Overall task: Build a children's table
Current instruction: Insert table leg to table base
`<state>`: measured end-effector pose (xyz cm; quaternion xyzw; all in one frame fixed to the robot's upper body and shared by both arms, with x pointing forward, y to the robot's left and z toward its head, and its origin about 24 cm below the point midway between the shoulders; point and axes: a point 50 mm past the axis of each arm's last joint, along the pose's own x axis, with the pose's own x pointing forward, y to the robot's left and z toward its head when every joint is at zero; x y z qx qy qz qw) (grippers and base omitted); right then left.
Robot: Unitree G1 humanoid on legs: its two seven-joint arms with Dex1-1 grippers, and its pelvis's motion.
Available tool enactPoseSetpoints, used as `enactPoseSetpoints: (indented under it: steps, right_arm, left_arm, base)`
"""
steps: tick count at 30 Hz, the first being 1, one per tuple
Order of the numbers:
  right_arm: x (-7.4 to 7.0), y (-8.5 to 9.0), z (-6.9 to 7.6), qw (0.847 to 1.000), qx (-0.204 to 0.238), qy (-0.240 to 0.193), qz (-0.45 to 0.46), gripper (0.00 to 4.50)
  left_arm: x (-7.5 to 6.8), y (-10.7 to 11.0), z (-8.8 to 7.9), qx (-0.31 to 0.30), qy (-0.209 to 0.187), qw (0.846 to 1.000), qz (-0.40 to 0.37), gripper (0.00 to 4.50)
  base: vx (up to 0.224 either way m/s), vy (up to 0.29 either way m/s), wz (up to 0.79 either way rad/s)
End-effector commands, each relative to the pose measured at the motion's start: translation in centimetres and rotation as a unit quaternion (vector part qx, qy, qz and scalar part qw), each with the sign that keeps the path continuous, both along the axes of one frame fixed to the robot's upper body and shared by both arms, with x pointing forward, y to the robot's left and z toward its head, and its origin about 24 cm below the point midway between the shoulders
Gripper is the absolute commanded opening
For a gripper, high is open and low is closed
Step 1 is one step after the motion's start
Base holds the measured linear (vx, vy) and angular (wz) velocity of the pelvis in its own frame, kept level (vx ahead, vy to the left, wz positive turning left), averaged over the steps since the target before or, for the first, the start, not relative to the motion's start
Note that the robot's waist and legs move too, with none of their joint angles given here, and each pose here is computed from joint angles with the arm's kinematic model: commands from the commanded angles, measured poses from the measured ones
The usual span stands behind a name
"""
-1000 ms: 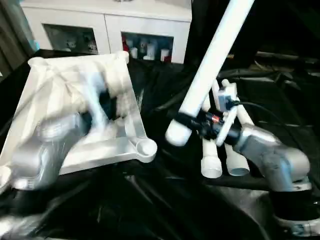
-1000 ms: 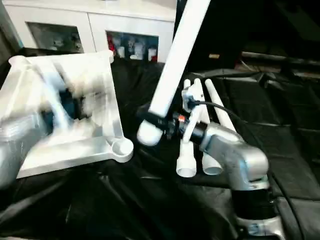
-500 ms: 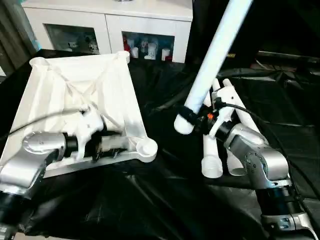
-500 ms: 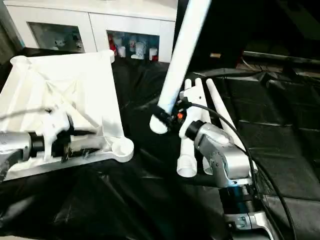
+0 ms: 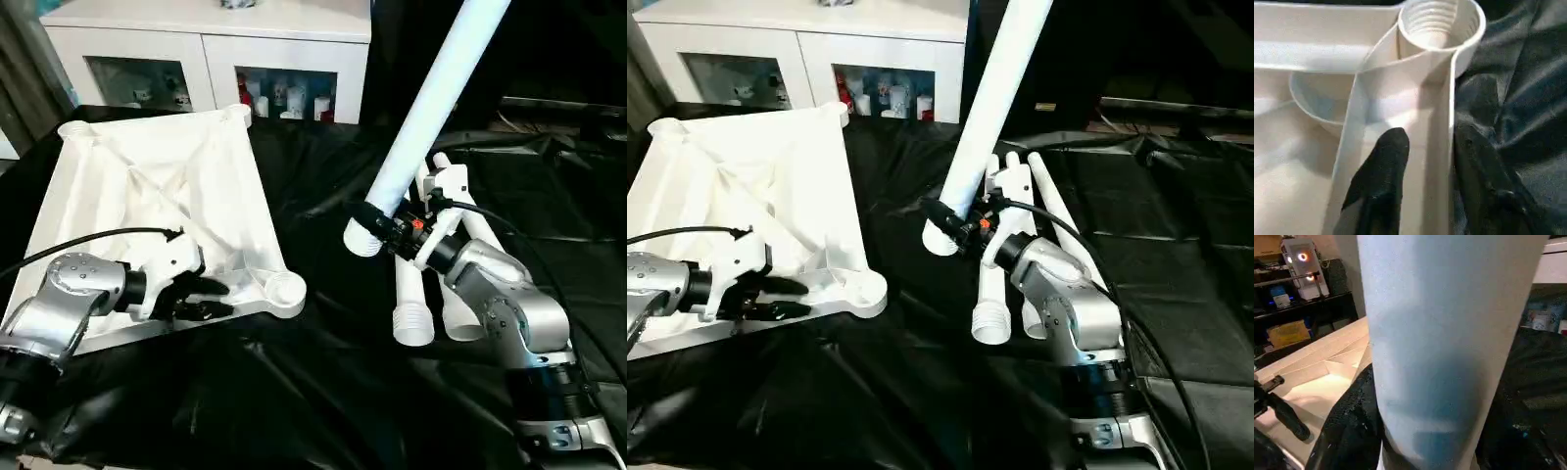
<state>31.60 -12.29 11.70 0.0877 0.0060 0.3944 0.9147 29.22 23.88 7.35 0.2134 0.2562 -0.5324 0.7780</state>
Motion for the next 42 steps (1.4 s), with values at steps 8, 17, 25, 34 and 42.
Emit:
enactPoseSetpoints:
  steps: [8, 17, 25, 34, 42]
  right_arm:
    - [0.4, 0.3, 1.1, 1.000, 0.003, -0.020, 0.018, 1.93]
    - [0.4, 0.7, 0.5, 0.998, -0.010, 0.009, 0.057, 1.93]
    - [0.3, 1.2, -0.9, 0.996, -0.026, 0.043, 0.079, 1.93]
    - [0.4, 2.5, -1.4, 0.991, -0.041, 0.056, 0.112, 1.93]
    - [0.2, 2.8, -2.6, 0.985, -0.083, 0.077, 0.133, 1.93]
  left_arm:
    - [0.2, 1.2, 0.0, 0.021, -0.004, 1.000, 0.004, 0.91]
    - [0.7, 0.4, 0.1, -0.008, -0.013, 1.000, 0.006, 0.06]
    - [0.6, -3.6, -0.3, -0.049, -0.008, 0.998, -0.049, 0.00]
    - [0.1, -7.6, -2.7, -0.038, -0.003, 0.995, -0.088, 0.00]
    - [0.7, -8.9, -3.4, -0.026, -0.020, 0.996, -0.078, 0.00]
  base:
    - [0.000, 0.000, 0.00]
    - [0.000, 0.000, 0.00]
    - [0.000, 0.000, 0.00]
    - [0.000, 0.000, 0.00]
    - [0.000, 0.000, 0.00]
